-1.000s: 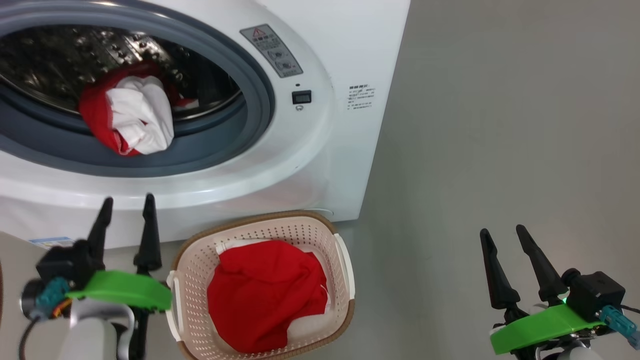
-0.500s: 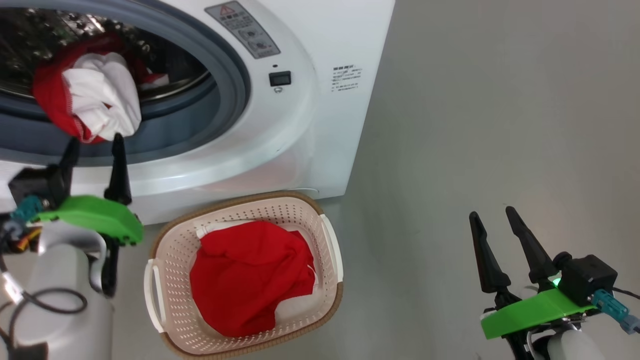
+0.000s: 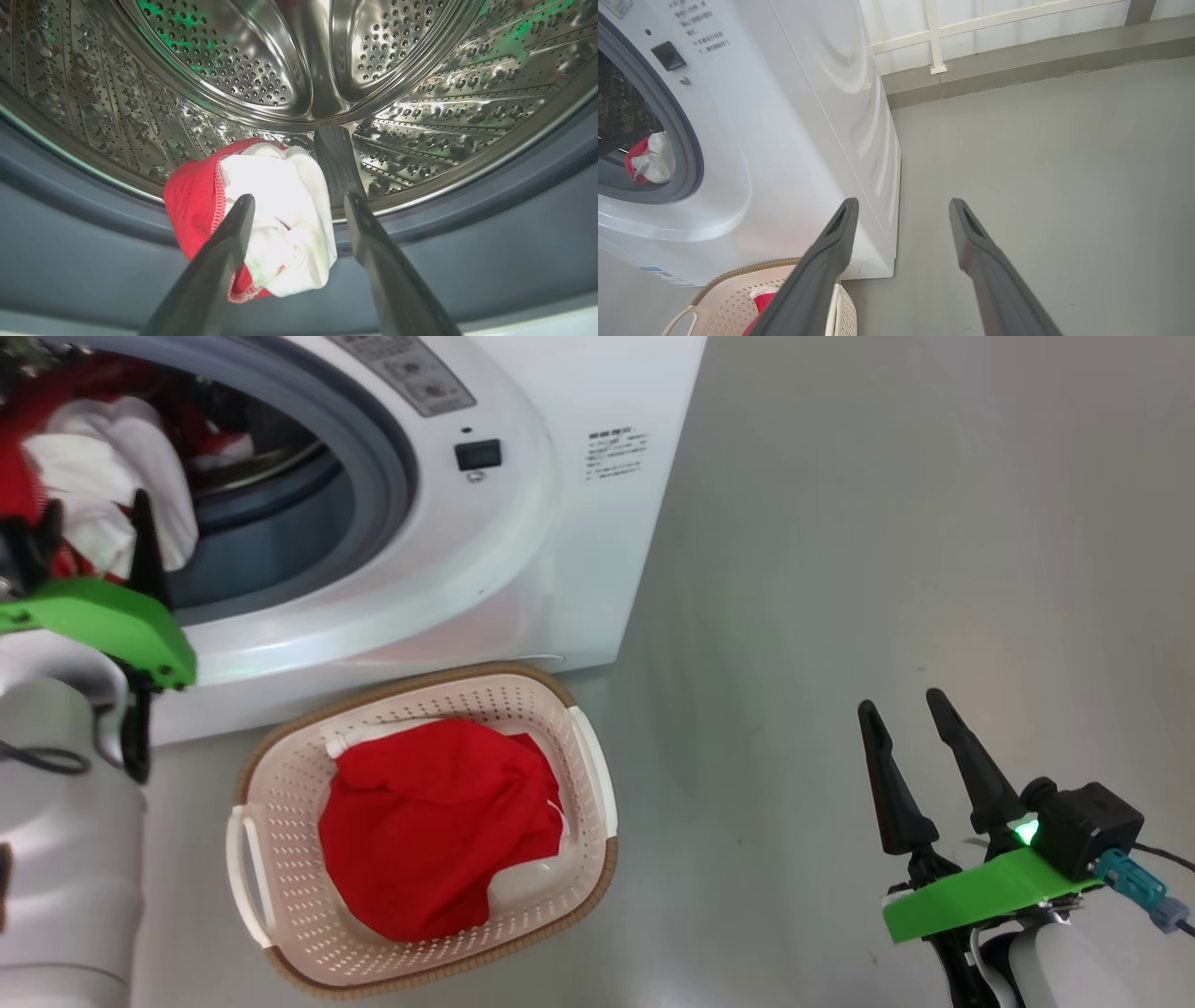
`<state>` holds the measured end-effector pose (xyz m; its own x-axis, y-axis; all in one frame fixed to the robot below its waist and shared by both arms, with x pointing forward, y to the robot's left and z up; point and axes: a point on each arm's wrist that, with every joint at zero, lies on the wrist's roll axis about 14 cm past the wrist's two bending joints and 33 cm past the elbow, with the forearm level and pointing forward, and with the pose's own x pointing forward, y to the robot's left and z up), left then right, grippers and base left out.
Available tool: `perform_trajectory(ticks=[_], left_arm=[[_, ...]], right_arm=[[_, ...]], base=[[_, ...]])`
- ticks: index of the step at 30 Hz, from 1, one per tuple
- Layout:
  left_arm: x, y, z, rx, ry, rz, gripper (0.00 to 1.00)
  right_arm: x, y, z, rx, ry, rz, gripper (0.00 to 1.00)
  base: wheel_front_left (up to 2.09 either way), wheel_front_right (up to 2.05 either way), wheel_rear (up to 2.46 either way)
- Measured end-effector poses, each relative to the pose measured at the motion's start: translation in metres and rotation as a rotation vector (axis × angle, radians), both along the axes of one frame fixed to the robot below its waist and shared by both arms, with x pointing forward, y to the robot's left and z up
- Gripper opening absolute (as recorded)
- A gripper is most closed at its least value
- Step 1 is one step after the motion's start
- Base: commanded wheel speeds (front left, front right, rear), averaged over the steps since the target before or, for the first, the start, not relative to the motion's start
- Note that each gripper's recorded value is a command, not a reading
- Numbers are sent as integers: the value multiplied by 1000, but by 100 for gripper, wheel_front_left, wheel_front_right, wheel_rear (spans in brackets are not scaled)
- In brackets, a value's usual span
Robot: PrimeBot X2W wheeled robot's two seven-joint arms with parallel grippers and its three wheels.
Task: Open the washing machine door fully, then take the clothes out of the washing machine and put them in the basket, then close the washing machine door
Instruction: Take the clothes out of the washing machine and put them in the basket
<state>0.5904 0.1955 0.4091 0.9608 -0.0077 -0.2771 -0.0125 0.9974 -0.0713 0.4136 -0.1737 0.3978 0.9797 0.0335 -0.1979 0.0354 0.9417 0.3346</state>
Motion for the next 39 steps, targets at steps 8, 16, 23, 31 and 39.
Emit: perform_trajectory(ticks=[8, 16, 23, 31, 39], left_arm=[[13, 7, -16, 22, 66, 11, 100], [31, 3, -19, 67, 87, -26, 100], [39, 2, -34, 97, 143, -41, 100], [46, 0, -52, 136, 192, -61, 100], [48, 2, -61, 171, 221, -67, 16]], right_arm=[[0, -6, -6, -8, 18, -14, 100], [-2, -10, -12, -11, 34, -27, 100], [1, -14, -13, -18, 34, -32, 100], [-4, -20, -18, -16, 55, -52, 100], [-3, -25, -18, -26, 55, -66, 100]], base=[[0, 0, 0], [0, 0, 0], [0, 0, 0], [0, 0, 0], [0, 0, 0]])
